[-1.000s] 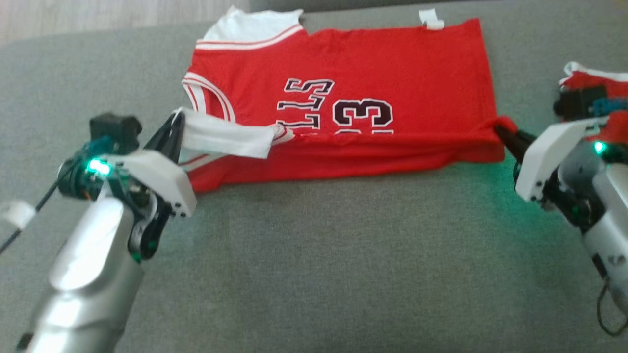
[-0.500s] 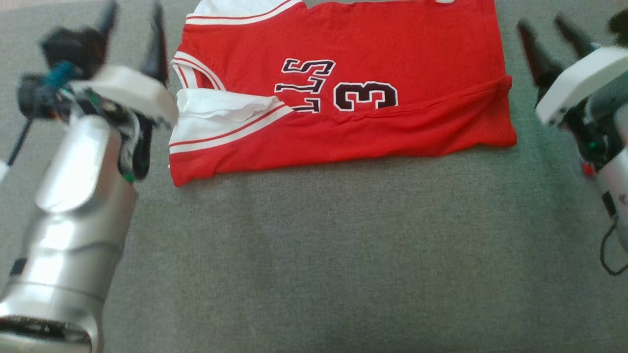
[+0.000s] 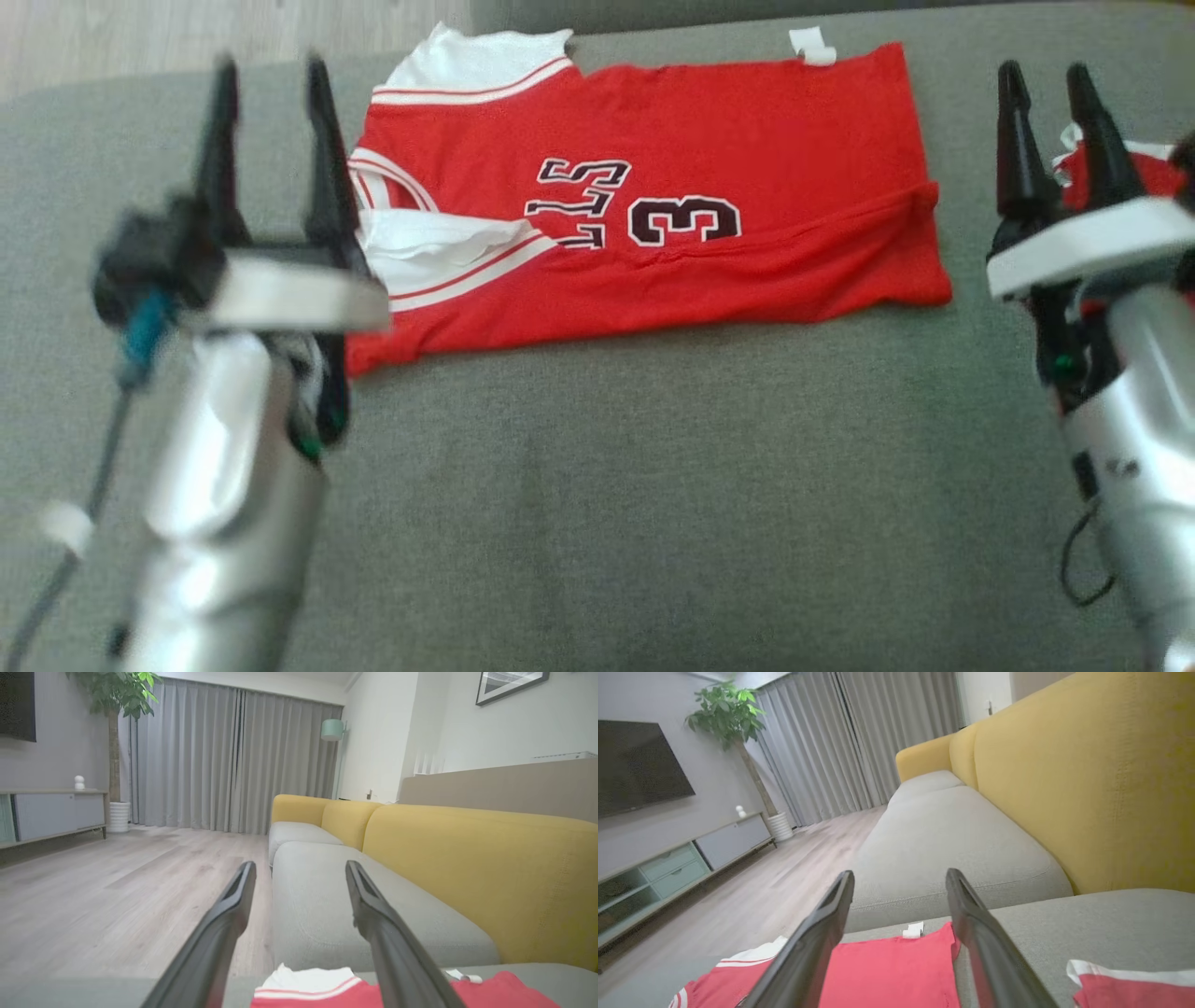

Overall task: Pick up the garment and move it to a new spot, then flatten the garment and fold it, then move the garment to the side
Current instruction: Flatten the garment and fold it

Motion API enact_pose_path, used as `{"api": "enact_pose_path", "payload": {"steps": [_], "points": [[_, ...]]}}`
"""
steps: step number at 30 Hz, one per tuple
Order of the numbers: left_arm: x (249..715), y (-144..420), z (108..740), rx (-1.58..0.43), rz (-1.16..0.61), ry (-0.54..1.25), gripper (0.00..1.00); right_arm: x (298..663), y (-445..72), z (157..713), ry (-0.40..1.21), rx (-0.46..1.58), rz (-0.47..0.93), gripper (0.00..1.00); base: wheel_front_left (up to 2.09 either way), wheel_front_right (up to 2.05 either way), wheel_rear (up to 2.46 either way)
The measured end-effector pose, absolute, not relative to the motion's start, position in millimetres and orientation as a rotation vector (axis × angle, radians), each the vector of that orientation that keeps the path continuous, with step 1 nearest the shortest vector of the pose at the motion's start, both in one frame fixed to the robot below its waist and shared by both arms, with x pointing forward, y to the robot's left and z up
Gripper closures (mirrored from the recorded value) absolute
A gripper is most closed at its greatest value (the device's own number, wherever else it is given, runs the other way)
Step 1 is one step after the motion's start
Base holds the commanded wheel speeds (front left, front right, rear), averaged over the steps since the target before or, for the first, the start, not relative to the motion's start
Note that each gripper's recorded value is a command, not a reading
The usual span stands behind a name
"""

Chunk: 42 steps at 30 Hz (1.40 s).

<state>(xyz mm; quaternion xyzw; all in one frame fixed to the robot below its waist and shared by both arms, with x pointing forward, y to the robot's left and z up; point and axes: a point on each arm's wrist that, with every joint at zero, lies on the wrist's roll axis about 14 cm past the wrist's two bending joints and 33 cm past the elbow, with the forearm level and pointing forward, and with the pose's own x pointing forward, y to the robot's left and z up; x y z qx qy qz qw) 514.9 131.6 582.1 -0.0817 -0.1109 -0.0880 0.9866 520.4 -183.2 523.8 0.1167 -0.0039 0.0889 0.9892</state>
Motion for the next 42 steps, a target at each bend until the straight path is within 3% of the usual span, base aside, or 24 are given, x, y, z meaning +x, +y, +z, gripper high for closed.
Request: {"api": "enact_pose_path", "payload": {"steps": [5,10,13,20,38,42], "points": [[474.9,125.9,544.1,-0.207,-0.15,-0.14,0.0,490.1,-181.8,528.7,-0.073,0.277,0.134,0.0,0.0,0.0,0.0],[440.6,128.9,514.7,-0.228,-0.113,-0.066,0.0,436.6,-162.5,489.9,0.0,0.29,0.109,0.0,0.0,0.0,0.0],[431.9,131.0,503.4,-0.245,-0.096,-0.037,0.0,425.7,-164.7,483.7,0.011,0.305,0.087,0.0,0.0,0.0,0.0],[428.7,124.5,482.6,-0.214,-0.116,0.025,0.0,422.5,-166.2,485.3,0.003,0.3,0.08,0.0,0.0,0.0,0.0],[451.6,142.3,369.1,-0.004,-0.036,0.458,0.0,432.0,-171.3,467.0,0.044,0.298,0.061,0.0,0.0,0.0,0.0],[457.9,139.7,362.1,0.009,-0.037,0.486,0.0,431.7,-174.7,462.5,0.054,0.305,0.049,0.0,0.0,0.0,0.0]]}}
